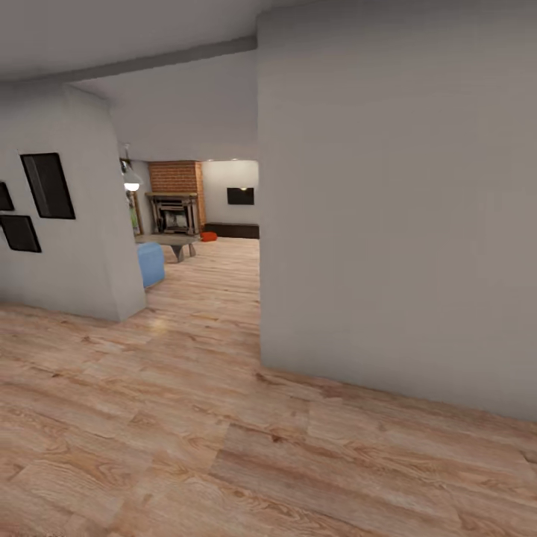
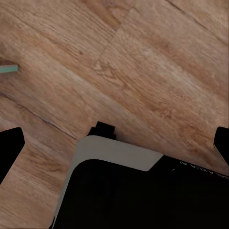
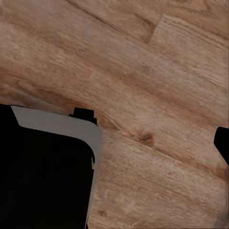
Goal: Move the two storage containers from the living room to the garage. In the garage, place one container on the floor and stack the other container on top of it (either order is fine).
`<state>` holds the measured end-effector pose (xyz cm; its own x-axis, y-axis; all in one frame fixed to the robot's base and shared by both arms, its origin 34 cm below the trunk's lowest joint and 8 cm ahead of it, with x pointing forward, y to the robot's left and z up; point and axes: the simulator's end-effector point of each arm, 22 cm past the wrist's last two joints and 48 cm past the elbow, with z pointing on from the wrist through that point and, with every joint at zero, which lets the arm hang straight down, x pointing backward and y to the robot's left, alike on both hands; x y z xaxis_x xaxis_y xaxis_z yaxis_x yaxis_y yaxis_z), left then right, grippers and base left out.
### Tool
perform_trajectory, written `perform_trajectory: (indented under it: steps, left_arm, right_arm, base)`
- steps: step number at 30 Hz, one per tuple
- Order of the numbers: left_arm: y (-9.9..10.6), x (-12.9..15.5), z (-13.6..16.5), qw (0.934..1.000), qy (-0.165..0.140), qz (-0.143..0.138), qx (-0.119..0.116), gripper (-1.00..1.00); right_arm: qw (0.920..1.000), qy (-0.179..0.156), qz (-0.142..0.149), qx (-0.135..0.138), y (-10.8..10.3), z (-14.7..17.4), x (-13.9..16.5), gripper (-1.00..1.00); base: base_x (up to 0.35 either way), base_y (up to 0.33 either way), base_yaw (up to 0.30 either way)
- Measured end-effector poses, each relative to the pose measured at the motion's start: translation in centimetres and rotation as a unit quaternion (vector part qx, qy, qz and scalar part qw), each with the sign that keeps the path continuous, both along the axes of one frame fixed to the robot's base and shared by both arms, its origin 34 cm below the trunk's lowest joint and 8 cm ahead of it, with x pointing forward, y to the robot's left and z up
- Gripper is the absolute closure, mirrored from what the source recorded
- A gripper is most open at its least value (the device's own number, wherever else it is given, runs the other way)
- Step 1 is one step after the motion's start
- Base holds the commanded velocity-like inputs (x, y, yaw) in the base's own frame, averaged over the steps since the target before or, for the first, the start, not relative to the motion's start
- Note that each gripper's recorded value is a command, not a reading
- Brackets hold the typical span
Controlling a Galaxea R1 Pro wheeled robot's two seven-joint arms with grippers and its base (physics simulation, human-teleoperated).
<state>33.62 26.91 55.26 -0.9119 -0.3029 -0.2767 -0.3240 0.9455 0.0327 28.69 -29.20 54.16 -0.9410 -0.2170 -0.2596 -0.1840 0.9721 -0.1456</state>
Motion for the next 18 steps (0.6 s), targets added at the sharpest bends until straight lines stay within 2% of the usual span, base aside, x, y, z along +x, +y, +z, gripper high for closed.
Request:
perform_trajectory:
  steps: [18]
  left_arm:
    - [0.00, 0.00, 0.00, 1.0000, 0.000, 0.000, 0.000, -1.00]
  right_arm:
    - [1.0000, 0.000, 0.000, 0.000, 0.00, 0.00, 0.00, -1.00]
  base:
    - [0.323, 0.000, 0.300]
